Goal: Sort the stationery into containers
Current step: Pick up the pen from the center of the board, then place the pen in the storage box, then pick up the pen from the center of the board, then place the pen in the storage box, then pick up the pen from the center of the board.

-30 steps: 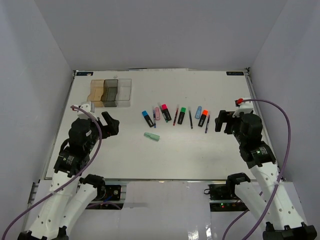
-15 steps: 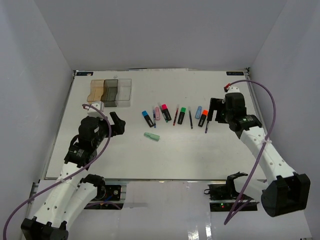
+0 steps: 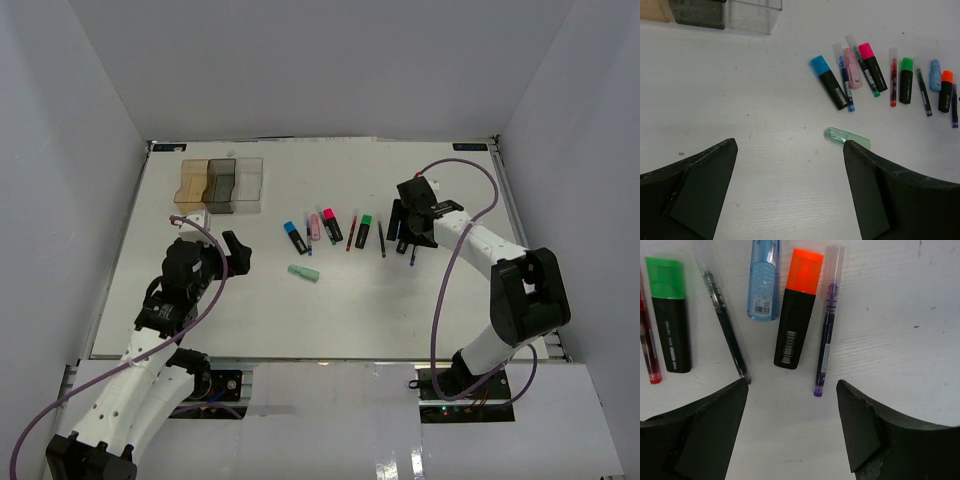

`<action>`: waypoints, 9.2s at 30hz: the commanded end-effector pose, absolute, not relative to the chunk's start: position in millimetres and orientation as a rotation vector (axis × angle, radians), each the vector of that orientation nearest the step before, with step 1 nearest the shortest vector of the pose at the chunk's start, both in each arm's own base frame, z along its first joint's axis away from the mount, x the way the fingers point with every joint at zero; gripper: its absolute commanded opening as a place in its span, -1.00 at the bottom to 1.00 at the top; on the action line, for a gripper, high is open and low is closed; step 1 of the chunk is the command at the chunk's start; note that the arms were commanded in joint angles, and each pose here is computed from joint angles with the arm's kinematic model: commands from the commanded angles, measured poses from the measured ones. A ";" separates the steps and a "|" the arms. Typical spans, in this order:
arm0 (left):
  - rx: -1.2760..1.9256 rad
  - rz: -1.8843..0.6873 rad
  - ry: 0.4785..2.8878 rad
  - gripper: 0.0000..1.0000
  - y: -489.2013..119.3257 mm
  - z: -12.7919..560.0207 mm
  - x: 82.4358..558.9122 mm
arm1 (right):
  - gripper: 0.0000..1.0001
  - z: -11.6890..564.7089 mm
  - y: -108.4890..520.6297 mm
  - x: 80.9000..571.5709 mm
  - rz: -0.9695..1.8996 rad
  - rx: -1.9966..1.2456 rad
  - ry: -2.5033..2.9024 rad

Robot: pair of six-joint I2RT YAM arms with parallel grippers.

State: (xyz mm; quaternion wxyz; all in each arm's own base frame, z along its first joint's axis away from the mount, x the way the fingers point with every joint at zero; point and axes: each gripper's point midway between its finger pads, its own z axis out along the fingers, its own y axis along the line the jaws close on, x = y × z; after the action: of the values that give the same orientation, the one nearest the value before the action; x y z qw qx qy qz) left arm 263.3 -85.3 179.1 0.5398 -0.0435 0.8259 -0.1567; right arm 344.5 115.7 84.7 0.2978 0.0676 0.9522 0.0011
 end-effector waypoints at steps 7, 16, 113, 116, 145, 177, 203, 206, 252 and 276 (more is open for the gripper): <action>-0.091 -0.363 1.913 0.96 -83.8 189.9 265.0 | 0.37 64.4 116.3 363.4 -0.057 0.338 2.518; -0.089 -0.369 1.916 0.96 -84.5 189.6 264.6 | 0.10 48.0 122.9 372.6 -0.051 0.375 2.531; -0.054 0.160 2.123 -0.63 24.3 214.0 539.7 | 0.80 168.3 206.7 259.0 0.518 -0.476 2.034; -0.101 0.197 2.166 -0.60 60.1 195.3 561.0 | 0.80 162.1 205.8 254.2 0.518 -0.510 2.042; -0.435 -0.280 2.260 0.73 1.3 212.8 499.4 | 0.80 164.1 191.1 246.4 0.481 -0.493 2.016; -0.641 -0.078 2.504 0.43 -217.1 43.2 415.6 | 0.80 171.5 178.5 244.7 0.450 -0.440 1.968; -0.216 0.148 2.271 -0.83 -151.7 166.2 434.5 | 0.80 176.4 177.9 243.2 0.456 -0.441 1.953; -0.164 0.192 2.194 -0.94 -113.0 197.4 452.0 | 0.80 176.0 178.4 243.0 0.458 -0.445 1.954; -0.200 -0.109 2.096 0.94 -73.0 229.7 475.7 | 0.80 173.6 185.9 239.8 0.495 -0.488 1.958; 0.039 -0.381 2.060 0.96 -139.3 180.5 325.9 | 0.76 90.6 217.2 339.7 0.154 -0.107 2.412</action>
State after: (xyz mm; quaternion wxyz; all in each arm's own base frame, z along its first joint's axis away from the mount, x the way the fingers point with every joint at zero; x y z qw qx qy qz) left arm 326.5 -145.4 166.5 0.4534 0.0016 0.8769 -0.1594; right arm 329.5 219.2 95.4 0.3614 -0.0957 0.9240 0.0806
